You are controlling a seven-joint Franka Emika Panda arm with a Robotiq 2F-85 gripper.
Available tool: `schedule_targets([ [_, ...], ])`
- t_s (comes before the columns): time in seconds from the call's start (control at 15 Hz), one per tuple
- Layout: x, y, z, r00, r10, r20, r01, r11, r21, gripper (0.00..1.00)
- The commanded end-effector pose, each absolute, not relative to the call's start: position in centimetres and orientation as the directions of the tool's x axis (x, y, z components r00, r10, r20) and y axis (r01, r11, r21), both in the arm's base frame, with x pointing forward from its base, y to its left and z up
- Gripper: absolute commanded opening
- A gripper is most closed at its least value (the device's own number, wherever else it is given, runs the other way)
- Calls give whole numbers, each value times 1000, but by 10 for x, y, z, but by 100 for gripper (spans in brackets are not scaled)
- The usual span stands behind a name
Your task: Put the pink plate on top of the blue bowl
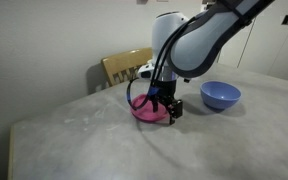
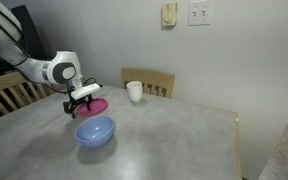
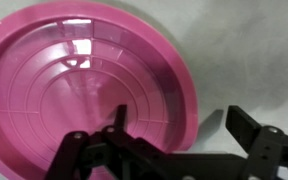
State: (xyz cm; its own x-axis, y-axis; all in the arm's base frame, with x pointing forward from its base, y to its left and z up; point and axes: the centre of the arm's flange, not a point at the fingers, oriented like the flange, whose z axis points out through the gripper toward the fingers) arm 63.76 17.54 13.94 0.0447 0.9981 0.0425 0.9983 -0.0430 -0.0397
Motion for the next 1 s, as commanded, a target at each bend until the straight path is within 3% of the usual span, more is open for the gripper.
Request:
schedule_targets([
  [0.0, 647, 182, 135, 25, 999, 43, 998, -22, -56, 100],
  [0.2, 650, 187, 134, 16, 999, 43, 998, -13, -60, 100],
  [0.27, 650, 189, 134, 14, 999, 43, 998, -11, -62, 94],
  [0.4, 652, 190, 135, 11, 999, 43, 998, -8, -60, 66],
  [0.93, 656, 189, 143, 16, 999, 50, 999, -14, -41, 11],
])
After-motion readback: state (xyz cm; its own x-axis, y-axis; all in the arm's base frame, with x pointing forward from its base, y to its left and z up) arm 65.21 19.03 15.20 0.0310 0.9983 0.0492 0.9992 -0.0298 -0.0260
